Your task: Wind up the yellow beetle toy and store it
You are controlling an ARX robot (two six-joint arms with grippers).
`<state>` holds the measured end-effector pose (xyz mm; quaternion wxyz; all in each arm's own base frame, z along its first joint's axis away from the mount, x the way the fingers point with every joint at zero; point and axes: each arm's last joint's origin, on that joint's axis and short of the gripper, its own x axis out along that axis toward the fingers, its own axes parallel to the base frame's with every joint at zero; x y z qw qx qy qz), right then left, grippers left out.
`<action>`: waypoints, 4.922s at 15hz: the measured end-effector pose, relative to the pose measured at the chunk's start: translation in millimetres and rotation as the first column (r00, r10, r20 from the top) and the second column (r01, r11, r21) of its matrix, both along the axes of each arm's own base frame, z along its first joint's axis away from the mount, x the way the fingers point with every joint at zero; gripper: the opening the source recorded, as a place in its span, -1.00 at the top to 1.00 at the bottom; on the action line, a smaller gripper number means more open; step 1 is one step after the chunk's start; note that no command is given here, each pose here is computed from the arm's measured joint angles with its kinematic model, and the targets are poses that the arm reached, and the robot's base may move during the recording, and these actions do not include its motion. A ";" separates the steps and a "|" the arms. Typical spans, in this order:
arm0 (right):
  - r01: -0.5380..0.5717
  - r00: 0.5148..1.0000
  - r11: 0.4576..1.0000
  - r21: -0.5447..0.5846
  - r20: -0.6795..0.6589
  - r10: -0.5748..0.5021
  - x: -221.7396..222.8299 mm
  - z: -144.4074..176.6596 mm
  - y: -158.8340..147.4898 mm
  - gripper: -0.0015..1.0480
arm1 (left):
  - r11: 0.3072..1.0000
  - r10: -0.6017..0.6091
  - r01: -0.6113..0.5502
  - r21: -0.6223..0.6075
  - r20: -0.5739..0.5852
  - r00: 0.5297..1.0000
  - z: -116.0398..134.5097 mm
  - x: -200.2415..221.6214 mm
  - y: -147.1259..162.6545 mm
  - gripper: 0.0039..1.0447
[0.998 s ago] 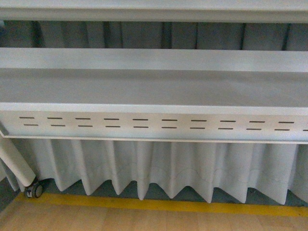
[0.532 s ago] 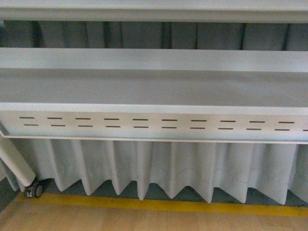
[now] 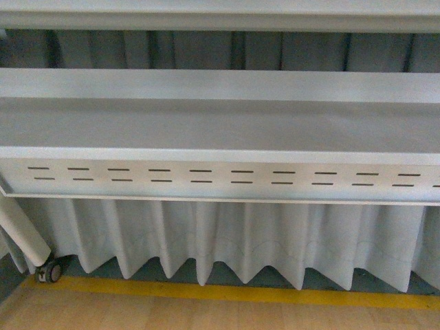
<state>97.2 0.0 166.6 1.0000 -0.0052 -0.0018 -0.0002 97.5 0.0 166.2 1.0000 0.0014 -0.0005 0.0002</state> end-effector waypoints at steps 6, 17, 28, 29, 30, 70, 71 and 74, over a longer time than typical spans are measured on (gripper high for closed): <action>0.000 1.000 1.000 0.000 -0.001 0.000 0.0 -0.1 0.0 -0.87 | 1.000 0.003 -0.003 0.000 -0.002 1.000 -0.2 0.0 0.1 -0.88; 0.000 1.000 1.000 0.000 0.000 0.000 0.0 0.0 0.0 -0.87 | 1.000 0.000 0.000 0.000 0.000 1.000 0.0 0.0 0.0 -0.88; 0.000 1.000 1.000 0.002 0.003 0.000 0.0 0.3 0.0 -0.87 | 1.000 0.000 0.000 0.000 0.002 1.000 0.2 0.0 0.0 -0.88; 0.000 1.000 1.000 0.002 0.003 0.000 0.0 0.3 0.0 -0.87 | 1.000 0.000 0.000 -0.001 0.002 1.000 0.2 0.0 0.0 -0.88; 0.000 1.000 1.000 0.002 0.001 0.000 0.0 0.1 0.0 -0.87 | 1.000 0.000 0.000 -0.001 0.001 1.000 0.1 0.0 0.0 -0.88; 0.000 1.000 1.000 0.002 0.000 0.000 0.0 0.0 0.0 -0.87 | 1.000 0.000 0.000 -0.001 0.000 1.000 0.0 0.0 0.0 -0.88; 0.000 1.000 1.000 0.002 0.000 0.000 0.0 0.0 0.0 -0.87 | 1.000 0.000 0.000 -0.001 0.000 1.000 0.0 0.0 0.0 -0.88; 0.000 1.000 1.000 0.002 0.000 0.000 0.0 0.0 0.0 -0.87 | 1.000 0.000 0.000 -0.001 0.000 1.000 0.0 0.0 0.0 -0.88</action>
